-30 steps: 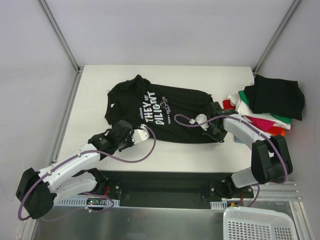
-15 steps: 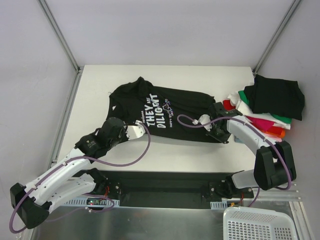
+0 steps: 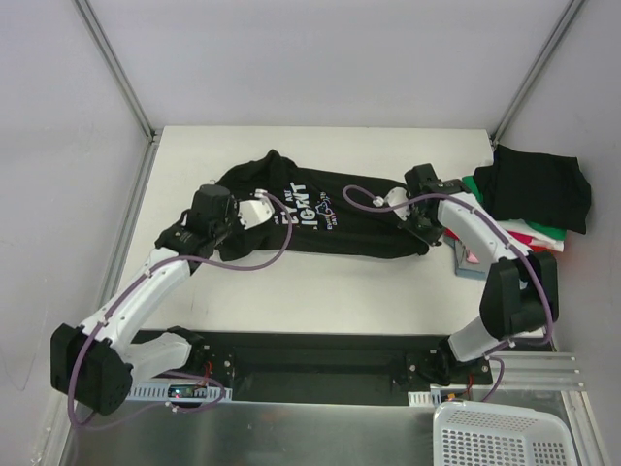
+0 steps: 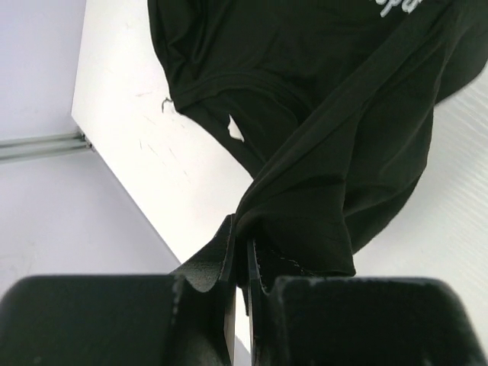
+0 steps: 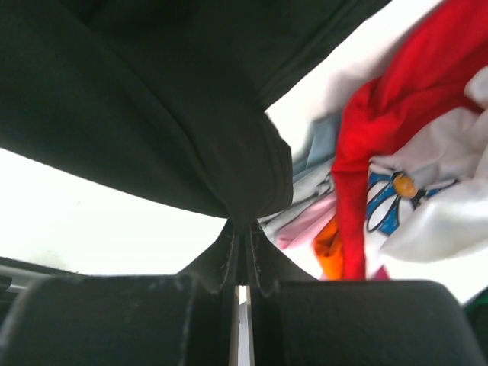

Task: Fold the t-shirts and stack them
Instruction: Fold the tshirt

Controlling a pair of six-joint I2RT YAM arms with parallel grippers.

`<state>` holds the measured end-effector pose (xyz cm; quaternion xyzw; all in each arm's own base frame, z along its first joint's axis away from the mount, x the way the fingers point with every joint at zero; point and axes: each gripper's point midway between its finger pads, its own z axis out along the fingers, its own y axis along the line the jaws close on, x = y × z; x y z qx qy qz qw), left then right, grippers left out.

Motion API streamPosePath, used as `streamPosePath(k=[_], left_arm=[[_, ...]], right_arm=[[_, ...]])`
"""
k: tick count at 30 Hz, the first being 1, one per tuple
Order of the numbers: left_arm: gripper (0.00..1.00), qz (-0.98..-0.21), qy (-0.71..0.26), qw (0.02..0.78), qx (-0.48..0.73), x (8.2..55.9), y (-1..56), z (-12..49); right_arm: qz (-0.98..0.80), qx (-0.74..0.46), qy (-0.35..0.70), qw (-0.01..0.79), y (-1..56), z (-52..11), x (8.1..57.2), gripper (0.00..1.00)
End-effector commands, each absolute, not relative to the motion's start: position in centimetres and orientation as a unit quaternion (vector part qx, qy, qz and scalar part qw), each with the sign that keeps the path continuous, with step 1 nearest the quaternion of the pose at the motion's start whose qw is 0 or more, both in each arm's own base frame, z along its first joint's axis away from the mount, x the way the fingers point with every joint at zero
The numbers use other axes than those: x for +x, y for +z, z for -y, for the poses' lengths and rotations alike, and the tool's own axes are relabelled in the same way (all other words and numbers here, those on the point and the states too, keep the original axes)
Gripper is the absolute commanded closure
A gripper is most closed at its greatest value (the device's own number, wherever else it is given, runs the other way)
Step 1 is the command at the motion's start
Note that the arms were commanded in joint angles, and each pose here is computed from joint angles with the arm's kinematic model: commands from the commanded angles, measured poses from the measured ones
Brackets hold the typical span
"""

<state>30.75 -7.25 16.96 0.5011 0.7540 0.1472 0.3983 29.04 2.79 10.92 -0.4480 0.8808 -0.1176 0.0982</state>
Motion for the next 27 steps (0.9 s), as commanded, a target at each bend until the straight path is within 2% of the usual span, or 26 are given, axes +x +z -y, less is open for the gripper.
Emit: streamPosePath(k=[1,12,27], left_arm=[[1.00,-0.734,0.137,0.440,0.500,34.6,19.5,8.7],[1.00,-0.754,0.135,0.407,0.498,40.0,16.6,8.0],[1.00,-0.762,0.128,0.375,0.512,40.1,13.6,7.8]], right_arm=[[-0.887,-0.437,-0.127,0.084,11.4,-2.3,30.8,0.99],[-0.887,-0.440,-0.135,0.038,8.3,-1.9,35.2,0.99],[-0.891,-0.433,-0.130,0.038,8.2,-2.4,36.7,0.95]])
